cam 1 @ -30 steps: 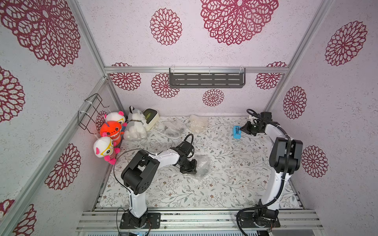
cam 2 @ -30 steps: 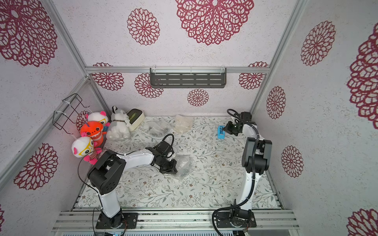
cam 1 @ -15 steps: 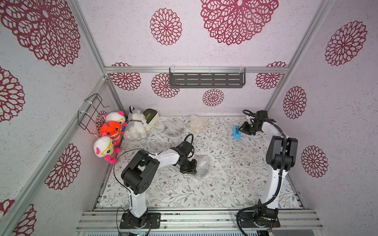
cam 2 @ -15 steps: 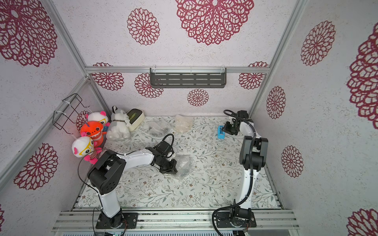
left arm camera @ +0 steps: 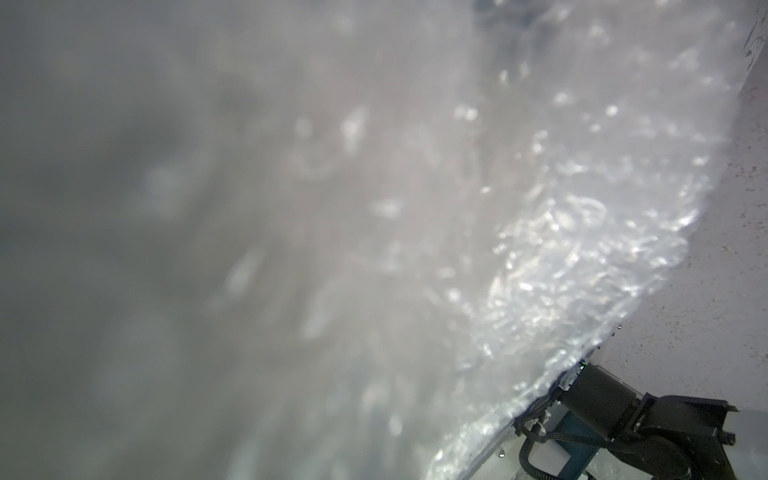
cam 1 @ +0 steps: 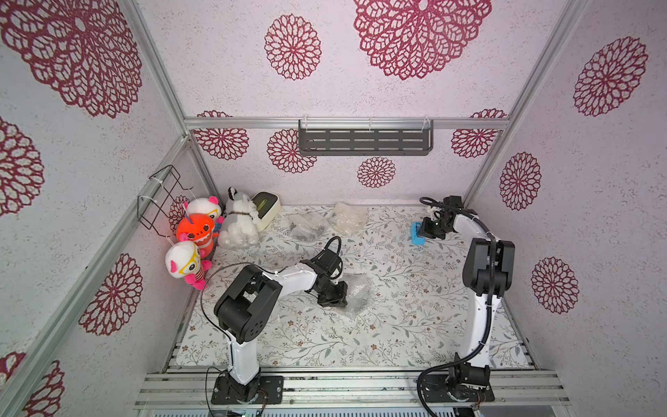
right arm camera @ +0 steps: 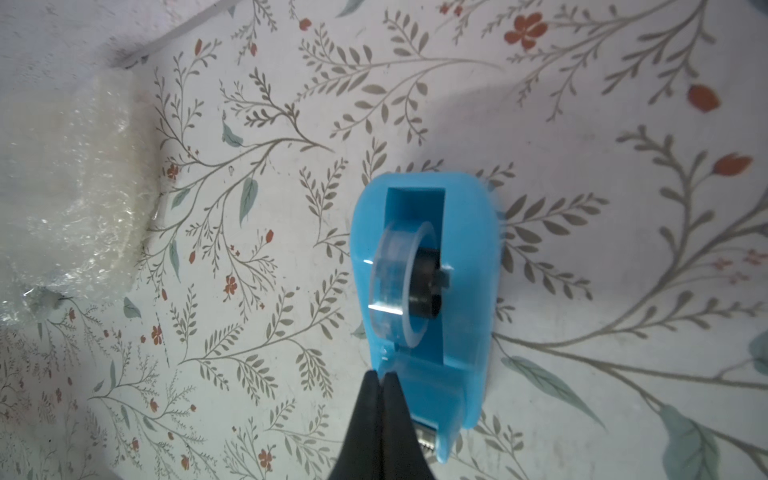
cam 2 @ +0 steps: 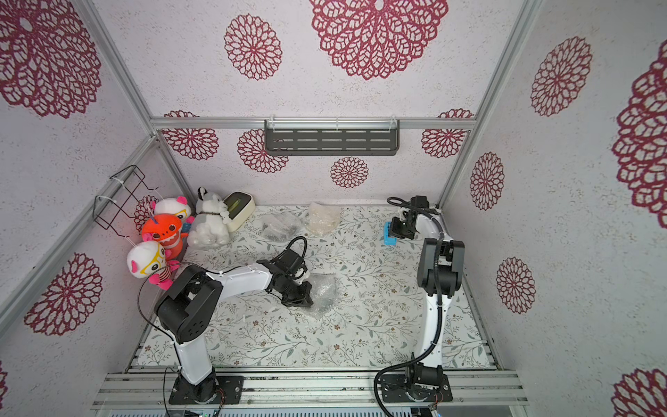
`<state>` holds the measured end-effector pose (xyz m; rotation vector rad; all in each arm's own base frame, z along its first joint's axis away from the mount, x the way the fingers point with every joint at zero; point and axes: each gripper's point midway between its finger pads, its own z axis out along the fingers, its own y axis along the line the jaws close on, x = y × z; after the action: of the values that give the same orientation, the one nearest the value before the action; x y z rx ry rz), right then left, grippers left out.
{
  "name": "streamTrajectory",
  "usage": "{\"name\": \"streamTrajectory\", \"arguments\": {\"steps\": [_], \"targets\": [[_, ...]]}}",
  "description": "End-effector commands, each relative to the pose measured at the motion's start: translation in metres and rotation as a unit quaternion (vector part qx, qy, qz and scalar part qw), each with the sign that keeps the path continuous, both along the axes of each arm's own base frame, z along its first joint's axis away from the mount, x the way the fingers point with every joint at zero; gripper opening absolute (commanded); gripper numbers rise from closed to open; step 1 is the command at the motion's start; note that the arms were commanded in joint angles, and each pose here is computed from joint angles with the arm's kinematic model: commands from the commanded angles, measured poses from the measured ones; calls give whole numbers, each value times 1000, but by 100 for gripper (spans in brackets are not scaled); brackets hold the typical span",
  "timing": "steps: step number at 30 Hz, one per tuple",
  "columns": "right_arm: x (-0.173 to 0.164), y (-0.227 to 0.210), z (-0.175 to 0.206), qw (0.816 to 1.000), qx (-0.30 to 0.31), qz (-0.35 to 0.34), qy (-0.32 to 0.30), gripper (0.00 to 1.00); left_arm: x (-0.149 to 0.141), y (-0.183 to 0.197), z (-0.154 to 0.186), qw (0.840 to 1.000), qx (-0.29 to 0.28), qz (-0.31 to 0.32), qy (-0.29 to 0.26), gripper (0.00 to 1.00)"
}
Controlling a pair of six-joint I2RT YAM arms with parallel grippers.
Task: Wrap dinner plates in bubble wrap
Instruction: Tear off the tape using the Tape Cutter.
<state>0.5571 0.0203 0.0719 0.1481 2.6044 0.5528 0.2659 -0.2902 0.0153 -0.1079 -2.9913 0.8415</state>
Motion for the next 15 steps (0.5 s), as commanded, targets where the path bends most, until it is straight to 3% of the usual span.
{"name": "streamTrajectory", "arguments": {"steps": [1,7,15], "targets": [[9,2,61,997,24,4,-77,0,-3,29,-36,997,75,17,13,0],[3,-5,91,992,39,-8,-122,0,-3,29,-37,997,75,18,13,0],[-4,-13,94,991,38,-16,-124,0,-3,29,-36,997,74,18,12,0]]}}
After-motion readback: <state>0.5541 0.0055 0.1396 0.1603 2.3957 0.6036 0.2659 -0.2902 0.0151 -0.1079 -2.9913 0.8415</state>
